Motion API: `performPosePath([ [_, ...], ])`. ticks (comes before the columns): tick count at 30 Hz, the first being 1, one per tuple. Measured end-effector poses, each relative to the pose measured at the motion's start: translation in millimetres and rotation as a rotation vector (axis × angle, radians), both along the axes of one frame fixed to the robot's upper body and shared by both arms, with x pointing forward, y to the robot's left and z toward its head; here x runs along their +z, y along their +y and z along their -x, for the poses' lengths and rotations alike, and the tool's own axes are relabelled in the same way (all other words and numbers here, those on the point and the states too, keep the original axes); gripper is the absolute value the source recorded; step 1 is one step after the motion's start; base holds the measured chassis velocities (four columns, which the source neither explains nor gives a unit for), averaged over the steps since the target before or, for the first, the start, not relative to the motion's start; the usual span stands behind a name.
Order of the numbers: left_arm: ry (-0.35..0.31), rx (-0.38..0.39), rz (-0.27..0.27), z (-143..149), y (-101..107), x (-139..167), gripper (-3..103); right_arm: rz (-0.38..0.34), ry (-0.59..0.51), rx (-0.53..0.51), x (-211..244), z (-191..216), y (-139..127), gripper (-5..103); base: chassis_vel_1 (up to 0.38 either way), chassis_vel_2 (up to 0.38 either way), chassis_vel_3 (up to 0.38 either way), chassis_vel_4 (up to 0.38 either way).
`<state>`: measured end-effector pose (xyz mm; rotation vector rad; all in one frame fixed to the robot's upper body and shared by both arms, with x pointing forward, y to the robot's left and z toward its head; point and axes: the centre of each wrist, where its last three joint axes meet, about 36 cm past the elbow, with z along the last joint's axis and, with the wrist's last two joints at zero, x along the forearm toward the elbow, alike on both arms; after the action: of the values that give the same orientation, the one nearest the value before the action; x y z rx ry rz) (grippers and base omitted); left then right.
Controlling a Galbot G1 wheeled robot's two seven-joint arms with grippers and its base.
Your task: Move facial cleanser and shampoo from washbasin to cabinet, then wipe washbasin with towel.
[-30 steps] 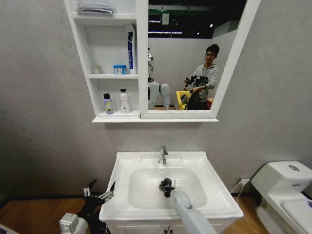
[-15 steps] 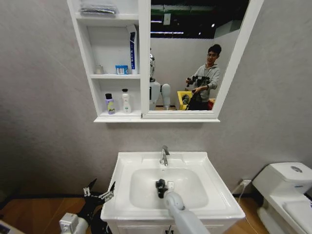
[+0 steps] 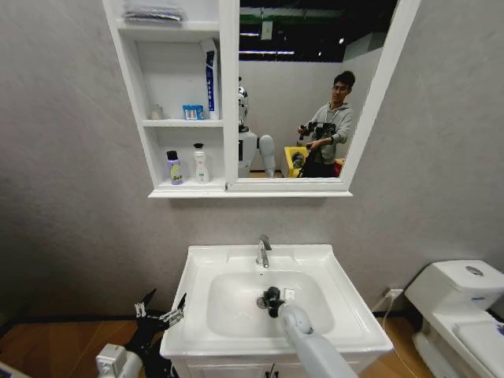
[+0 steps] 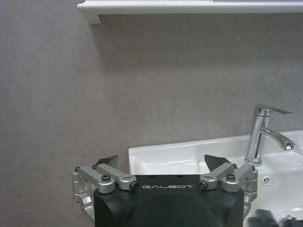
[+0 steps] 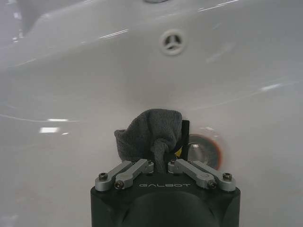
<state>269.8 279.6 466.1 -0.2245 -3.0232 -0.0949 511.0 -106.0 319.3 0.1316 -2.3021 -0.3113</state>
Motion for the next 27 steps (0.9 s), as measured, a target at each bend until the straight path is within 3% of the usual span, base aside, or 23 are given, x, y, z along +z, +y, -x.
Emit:
performPosePath([
  [3,0.000,0.000,0.000,0.0,0.0,0.0,100,-0.082,0.007,0.061,9.5,5.6,43.9,8,0.000,0.000,0.000,0.000],
  [4,0.000,0.000,0.000,0.0,0.0,0.0,100,-0.142,0.005,0.087,19.1,8.9,64.5,8,0.000,0.000,0.000,0.000],
  [8,0.000,0.000,0.000,0.0,0.0,0.0,100,-0.123,-0.006,0.098,20.2,10.8,69.2,8,0.000,0.000,0.000,0.000],
  [11,0.000,0.000,0.000,0.0,0.0,0.0,100,0.039,-0.023,0.028,0.8,10.9,32.9,8,0.000,0.000,0.000,0.000],
  [12,0.000,0.000,0.000,0.0,0.0,0.0,100,0.039,-0.023,0.028,0.8,10.9,32.9,8,0.000,0.000,0.000,0.000],
  [15,0.000,0.000,0.000,0.0,0.0,0.0,100,0.161,-0.055,-0.071,-10.9,11.6,-22.7,8,0.000,0.000,0.000,0.000],
  [18,0.000,0.000,0.000,0.0,0.0,0.0,100,0.203,-0.079,-0.105,-11.9,12.7,-43.6,8,0.000,0.000,0.000,0.000],
  [21,0.000,0.000,0.000,0.0,0.0,0.0,100,0.276,-0.179,-0.149,1.0,22.3,-89.4,8,0.000,0.000,0.000,0.000],
  [25,0.000,0.000,0.000,0.0,0.0,0.0,100,0.295,-0.251,-0.164,18.3,30.2,-107.4,8,0.000,0.000,0.000,0.000],
  [27,0.000,0.000,0.000,0.0,0.0,0.0,100,0.298,-0.378,-0.195,43.4,38.9,-124.2,8,0.000,0.000,0.000,0.000],
])
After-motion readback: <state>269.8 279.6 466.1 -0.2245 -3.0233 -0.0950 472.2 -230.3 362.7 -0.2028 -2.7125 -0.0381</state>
